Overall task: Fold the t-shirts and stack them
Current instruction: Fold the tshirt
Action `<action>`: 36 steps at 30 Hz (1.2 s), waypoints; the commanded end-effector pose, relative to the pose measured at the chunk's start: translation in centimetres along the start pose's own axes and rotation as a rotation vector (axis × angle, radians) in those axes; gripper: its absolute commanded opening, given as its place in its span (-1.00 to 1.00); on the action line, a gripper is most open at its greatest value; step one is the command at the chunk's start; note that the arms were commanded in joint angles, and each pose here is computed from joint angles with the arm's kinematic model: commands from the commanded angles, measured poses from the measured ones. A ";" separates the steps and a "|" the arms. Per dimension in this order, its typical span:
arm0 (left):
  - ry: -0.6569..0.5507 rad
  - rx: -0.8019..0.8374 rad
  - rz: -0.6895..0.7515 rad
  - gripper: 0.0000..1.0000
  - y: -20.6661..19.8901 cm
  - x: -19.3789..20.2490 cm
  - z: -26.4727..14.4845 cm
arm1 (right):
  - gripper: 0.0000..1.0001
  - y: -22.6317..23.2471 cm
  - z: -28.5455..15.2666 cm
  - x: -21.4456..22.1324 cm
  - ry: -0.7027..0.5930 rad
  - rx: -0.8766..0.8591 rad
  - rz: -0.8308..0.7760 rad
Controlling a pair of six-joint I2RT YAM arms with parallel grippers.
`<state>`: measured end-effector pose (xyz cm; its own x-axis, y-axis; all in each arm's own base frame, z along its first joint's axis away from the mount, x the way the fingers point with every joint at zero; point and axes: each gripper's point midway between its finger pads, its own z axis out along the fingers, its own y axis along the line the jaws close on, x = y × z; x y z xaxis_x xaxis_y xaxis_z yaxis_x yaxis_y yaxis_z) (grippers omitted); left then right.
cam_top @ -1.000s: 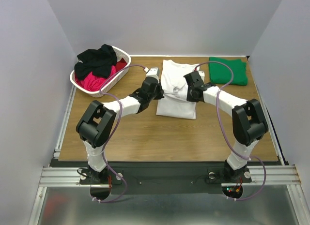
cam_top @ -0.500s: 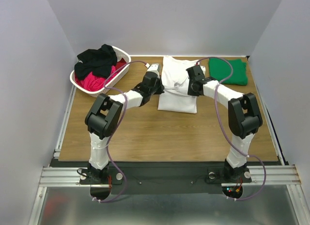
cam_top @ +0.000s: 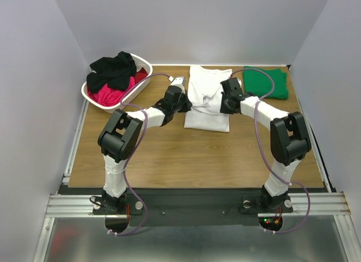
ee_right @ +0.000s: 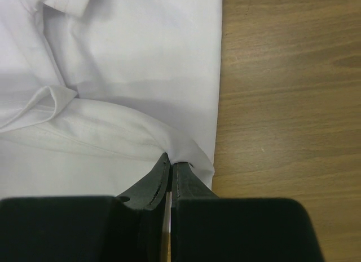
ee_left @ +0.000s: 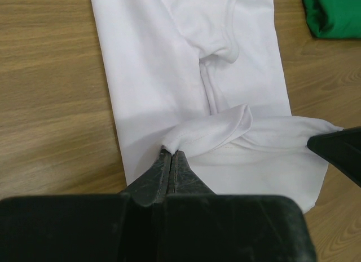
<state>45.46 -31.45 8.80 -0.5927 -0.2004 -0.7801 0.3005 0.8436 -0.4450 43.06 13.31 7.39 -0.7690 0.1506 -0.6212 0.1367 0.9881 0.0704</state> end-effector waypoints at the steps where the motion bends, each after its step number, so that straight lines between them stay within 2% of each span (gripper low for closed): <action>1: -0.109 0.072 0.005 -1.00 -2.6 -4.3 -1.1 | -0.99 0.8 -1.7 -3.8 -0.109 -0.034 0.002; 9: -0.180 0.016 0.000 -1.00 -1.6 -7.1 0.7 | -0.99 0.5 1.4 -6.7 -0.141 0.026 0.014; 11: -0.194 -0.031 -0.016 -1.00 -0.3 -7.3 1.5 | -0.99 -0.1 2.8 -7.6 -0.151 0.051 0.039; 14: -0.238 -0.060 -0.025 0.27 0.0 -8.9 1.6 | -0.19 -0.4 3.9 -8.3 -0.153 0.050 0.068; 15: -0.247 -0.063 -0.024 0.79 -0.1 -9.1 1.5 | 0.26 -0.3 3.9 -8.3 -0.150 0.044 0.071; 16: -0.271 -0.060 -0.022 0.92 -0.6 -10.0 0.8 | 0.41 -0.1 3.6 -8.5 -0.154 0.034 0.075; 18: -0.301 -0.083 -0.008 0.97 -0.4 -10.5 -0.2 | 0.63 0.0 2.7 -8.8 -0.167 0.013 0.081; 20: -0.355 -0.052 -0.009 0.97 -1.8 -11.9 -2.1 | 0.72 0.0 1.3 -8.8 -0.189 -0.009 0.083; 21: -0.341 -0.050 -0.015 0.97 -1.6 -10.7 -2.5 | 0.72 0.1 0.8 -8.8 -0.194 -0.026 0.083; 24: -0.374 0.026 -0.023 0.97 -4.0 -10.5 -4.5 | 0.72 0.7 -0.9 -8.8 -0.208 -0.082 0.079; 28: -0.348 0.135 -0.044 0.95 -6.2 -7.1 -5.7 | 0.71 2.1 -1.3 -6.9 -0.150 -0.191 0.051; 29: -0.363 0.196 -0.034 0.95 -8.1 -6.7 -6.2 | 0.71 2.1 -1.3 -6.7 -0.147 -0.191 0.053; 36: -0.292 0.283 0.049 0.93 -11.4 -1.9 -4.2 | 0.72 1.2 -1.2 -7.0 -0.168 -0.138 0.061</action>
<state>40.41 -36.34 15.91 -0.3992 -0.3226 -0.8582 0.4554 0.7426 -0.4910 47.03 13.22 10.71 -0.6968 0.2099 -0.6858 0.1008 0.9754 0.1962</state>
